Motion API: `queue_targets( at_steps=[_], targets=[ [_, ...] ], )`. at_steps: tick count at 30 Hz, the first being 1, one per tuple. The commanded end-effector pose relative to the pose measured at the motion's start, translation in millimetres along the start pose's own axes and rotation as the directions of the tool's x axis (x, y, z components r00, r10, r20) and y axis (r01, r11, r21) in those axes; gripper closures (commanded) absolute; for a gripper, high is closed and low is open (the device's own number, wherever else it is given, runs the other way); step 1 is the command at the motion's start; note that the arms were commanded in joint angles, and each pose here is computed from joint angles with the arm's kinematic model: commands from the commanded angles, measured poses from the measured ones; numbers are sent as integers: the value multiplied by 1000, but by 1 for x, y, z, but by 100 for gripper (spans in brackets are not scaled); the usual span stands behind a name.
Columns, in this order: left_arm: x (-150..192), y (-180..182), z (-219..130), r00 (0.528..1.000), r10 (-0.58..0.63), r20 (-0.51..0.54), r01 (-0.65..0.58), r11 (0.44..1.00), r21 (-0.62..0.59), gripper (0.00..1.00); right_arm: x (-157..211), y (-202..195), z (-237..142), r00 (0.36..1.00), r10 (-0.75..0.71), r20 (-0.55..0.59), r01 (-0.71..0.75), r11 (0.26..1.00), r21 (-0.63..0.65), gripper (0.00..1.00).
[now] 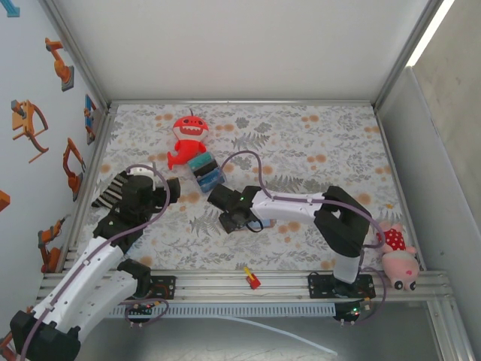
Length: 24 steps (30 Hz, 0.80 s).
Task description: Take the credit cards out of the card holder
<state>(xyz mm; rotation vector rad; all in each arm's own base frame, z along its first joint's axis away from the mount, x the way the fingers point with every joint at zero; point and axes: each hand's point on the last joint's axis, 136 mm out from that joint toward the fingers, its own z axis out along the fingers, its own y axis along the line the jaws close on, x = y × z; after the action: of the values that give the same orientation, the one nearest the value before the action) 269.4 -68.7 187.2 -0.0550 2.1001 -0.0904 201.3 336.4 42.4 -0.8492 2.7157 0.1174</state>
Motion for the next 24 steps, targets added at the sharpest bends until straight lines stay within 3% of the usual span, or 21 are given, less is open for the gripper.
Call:
queue_targets(
  at_steps=[1, 17, 24],
  targets=[
    [7, 5, 2, 1000, -10, -28, 9, 1000, -28, 3, -2, -1, 1, 1000, -4, -13, 4, 1000, 17, 41],
    [8, 2, 6, 999, -7, -49, 6, 1000, -19, 3, 11, -6, 23, 998, 21, -64, -21, 1000, 8, 41],
    [7, 1, 4, 999, -8, -51, 7, 1000, -13, 3, 19, -14, 31, 995, 62, -80, -62, 998, -9, 48]
  ],
)
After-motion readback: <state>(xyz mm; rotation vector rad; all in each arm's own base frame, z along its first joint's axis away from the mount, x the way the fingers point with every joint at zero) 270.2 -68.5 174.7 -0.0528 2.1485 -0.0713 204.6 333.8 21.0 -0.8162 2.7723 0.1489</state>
